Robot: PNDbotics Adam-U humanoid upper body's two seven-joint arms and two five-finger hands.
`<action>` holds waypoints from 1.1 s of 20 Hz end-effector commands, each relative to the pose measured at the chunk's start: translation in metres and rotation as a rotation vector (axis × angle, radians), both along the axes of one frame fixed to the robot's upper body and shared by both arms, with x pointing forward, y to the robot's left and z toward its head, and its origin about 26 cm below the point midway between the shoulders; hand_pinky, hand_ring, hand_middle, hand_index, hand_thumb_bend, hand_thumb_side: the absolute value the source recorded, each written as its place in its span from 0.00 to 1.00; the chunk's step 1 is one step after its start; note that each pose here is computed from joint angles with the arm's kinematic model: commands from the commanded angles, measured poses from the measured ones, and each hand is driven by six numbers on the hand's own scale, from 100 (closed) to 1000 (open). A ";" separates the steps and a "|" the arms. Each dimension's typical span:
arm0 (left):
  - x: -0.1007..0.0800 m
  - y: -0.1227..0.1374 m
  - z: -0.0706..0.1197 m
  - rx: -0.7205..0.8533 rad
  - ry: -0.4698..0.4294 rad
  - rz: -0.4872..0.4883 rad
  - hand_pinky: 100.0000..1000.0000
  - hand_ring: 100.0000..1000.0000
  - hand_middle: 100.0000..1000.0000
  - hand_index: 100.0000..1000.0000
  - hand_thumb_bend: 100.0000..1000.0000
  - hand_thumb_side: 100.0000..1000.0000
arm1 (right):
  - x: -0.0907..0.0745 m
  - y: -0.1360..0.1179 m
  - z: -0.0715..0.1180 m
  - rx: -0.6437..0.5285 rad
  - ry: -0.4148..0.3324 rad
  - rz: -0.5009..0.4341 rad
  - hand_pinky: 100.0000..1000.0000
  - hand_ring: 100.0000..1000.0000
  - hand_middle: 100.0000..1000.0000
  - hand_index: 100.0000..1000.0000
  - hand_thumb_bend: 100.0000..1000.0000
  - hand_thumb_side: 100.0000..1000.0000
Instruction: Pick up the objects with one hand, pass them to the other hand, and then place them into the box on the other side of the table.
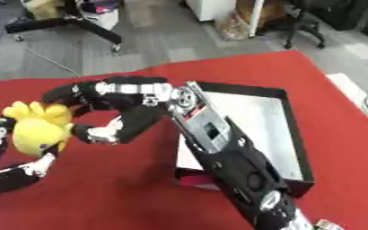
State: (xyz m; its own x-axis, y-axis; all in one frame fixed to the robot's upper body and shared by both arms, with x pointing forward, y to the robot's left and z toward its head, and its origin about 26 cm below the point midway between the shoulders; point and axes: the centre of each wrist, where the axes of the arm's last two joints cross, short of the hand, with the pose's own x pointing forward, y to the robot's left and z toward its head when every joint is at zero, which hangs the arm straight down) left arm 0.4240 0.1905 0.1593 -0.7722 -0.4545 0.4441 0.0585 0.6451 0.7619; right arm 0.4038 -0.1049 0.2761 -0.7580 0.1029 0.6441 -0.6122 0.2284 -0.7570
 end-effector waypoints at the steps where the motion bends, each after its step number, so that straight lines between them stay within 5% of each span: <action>1: 0.002 -0.003 0.014 -0.017 -0.025 -0.005 1.00 0.71 0.48 0.52 0.00 0.27 | -0.002 0.003 0.009 0.001 -0.006 0.030 0.95 1.00 1.00 1.00 0.00 0.34; 17: 0.001 -0.027 0.022 -0.076 -0.026 -0.067 1.00 0.71 0.47 0.52 0.00 0.29 | 0.001 0.005 0.007 -0.038 -0.001 0.026 0.94 1.00 1.00 1.00 0.00 0.35; 22: 0.000 -0.031 0.023 -0.088 -0.018 -0.088 1.00 0.71 0.47 0.52 0.00 0.29 | 0.003 0.004 0.006 -0.046 -0.005 0.008 0.94 1.00 1.00 1.00 0.00 0.28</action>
